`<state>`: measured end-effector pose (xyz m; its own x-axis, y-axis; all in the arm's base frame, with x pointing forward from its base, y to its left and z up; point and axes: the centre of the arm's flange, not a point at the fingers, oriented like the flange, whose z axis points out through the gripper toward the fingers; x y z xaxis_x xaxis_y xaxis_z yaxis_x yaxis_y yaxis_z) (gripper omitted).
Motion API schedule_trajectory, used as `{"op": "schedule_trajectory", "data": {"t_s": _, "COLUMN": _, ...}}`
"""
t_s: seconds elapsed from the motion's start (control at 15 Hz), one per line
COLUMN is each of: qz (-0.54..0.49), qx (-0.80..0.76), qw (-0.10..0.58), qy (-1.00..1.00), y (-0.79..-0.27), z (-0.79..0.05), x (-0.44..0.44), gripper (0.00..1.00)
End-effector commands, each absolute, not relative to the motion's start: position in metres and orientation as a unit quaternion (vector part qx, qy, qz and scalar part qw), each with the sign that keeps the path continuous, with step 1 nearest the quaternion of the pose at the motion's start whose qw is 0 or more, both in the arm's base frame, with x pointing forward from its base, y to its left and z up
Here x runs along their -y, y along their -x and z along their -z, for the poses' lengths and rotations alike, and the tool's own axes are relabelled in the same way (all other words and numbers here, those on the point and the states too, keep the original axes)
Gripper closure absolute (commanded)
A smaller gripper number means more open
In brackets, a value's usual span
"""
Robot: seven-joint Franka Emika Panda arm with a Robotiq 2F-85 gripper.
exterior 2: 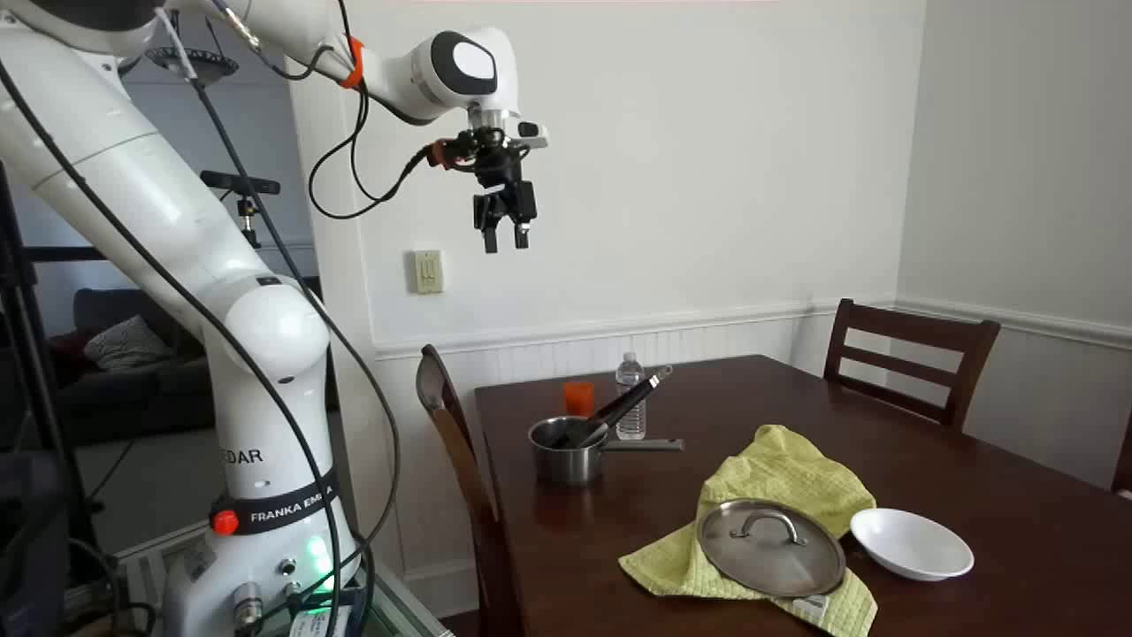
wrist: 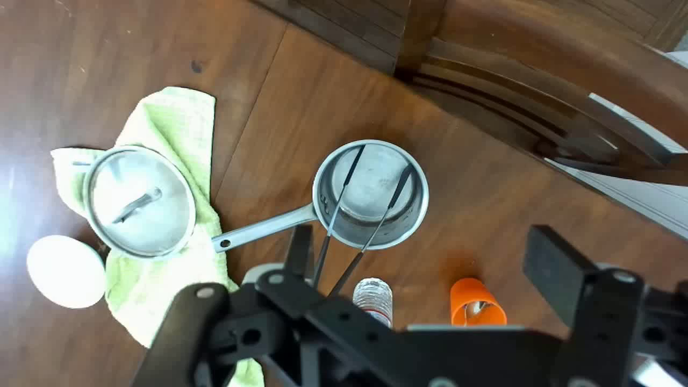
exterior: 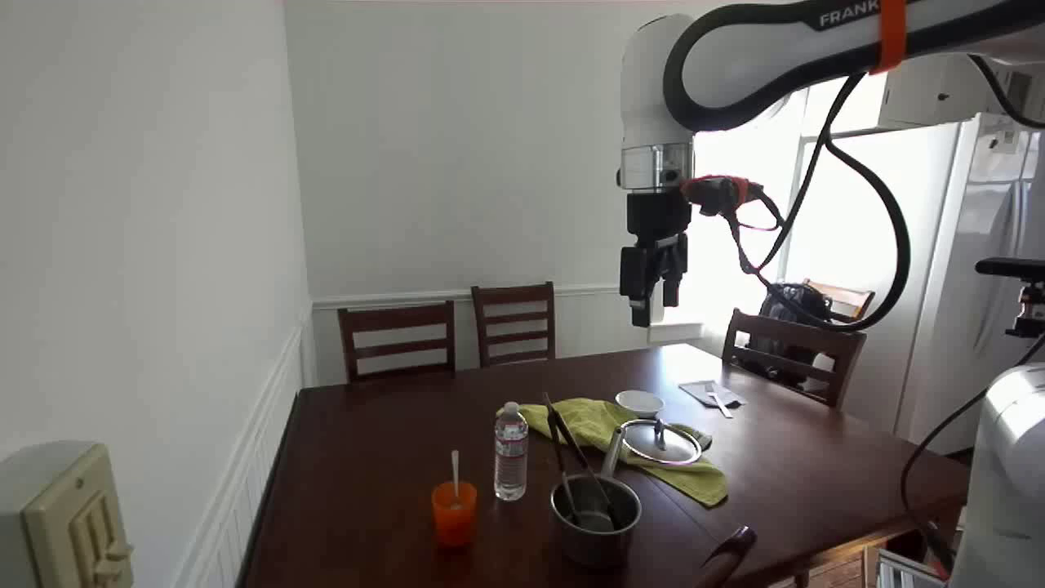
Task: Put the water bottle in the silver pot
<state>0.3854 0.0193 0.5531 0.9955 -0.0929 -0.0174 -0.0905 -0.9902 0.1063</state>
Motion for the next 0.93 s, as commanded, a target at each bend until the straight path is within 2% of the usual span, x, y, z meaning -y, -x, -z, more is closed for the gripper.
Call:
{"op": "schedule_trajectory", "data": {"t_s": 0.0, "qz": 0.011, "qx": 0.046, "qw": 0.053, "qy": -0.997, "y": -0.385, "z": -0.553, "x": -0.019, "gripper": 0.00}}
{"op": "schedule_trajectory", "data": {"t_s": 0.4, "qz": 0.003, "qx": 0.065, "qw": 0.054, "qy": -0.996, "y": -0.392, "z": -0.551, "x": -0.013, "gripper": 0.00}}
{"op": "schedule_trajectory", "data": {"t_s": 0.87, "qz": 0.016, "qx": 0.199, "qw": 0.041, "qy": -0.979, "y": -0.449, "z": -0.487, "x": 0.107, "gripper": 0.00}}
